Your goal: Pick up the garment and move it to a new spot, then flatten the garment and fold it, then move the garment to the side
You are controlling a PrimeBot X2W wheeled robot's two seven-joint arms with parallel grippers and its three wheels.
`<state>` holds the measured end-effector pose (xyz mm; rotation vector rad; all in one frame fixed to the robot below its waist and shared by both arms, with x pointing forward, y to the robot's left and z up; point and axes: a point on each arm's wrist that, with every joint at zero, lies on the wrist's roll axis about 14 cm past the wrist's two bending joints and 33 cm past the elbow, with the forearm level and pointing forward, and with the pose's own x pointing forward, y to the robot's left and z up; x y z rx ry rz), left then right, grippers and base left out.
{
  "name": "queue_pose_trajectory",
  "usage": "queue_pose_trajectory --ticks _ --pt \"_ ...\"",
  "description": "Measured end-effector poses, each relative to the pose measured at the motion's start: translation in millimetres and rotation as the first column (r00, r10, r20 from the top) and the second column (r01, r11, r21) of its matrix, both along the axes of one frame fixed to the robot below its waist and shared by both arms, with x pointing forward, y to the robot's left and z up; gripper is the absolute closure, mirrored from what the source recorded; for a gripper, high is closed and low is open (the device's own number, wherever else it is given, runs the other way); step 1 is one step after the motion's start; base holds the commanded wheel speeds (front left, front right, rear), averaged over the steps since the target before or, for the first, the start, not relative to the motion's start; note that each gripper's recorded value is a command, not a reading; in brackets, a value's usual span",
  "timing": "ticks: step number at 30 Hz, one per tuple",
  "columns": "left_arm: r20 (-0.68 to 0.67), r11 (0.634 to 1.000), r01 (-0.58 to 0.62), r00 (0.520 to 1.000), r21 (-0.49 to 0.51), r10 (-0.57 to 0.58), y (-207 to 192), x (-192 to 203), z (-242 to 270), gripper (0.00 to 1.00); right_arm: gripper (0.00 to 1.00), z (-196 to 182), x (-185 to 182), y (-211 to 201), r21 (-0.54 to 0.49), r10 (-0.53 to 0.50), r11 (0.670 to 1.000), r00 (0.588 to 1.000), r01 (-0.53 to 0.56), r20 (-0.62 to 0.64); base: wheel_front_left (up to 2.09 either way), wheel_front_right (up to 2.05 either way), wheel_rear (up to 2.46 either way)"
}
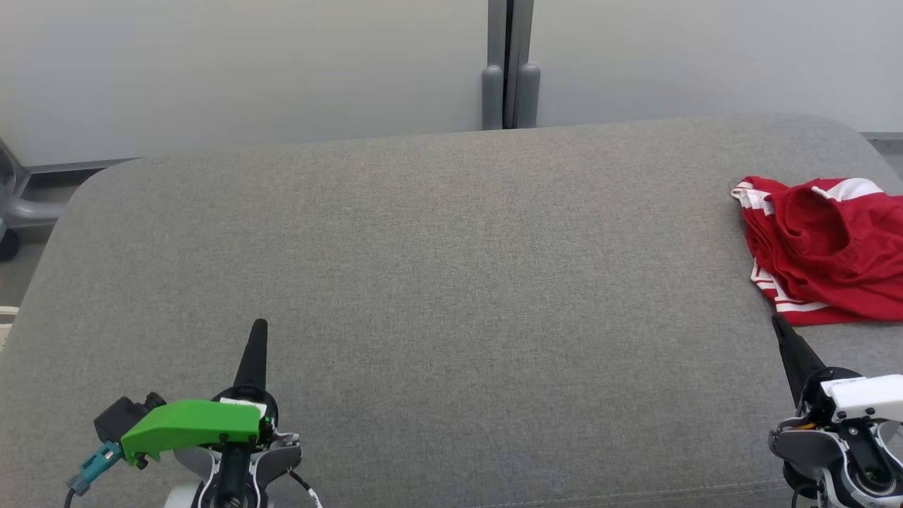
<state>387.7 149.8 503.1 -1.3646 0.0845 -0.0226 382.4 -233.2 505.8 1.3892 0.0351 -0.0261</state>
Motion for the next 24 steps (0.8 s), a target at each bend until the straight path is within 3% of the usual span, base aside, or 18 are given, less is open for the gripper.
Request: queue_pose_trajectory --ticks 24 --pt "0.017 0.984 -0.028 0.999 -0.173 0.031 -2 9 2 1.00 1.00 2 3 -15 0.153 -0.040 0.988 0.999 0.035 0.028 0.00 0.00 0.00"
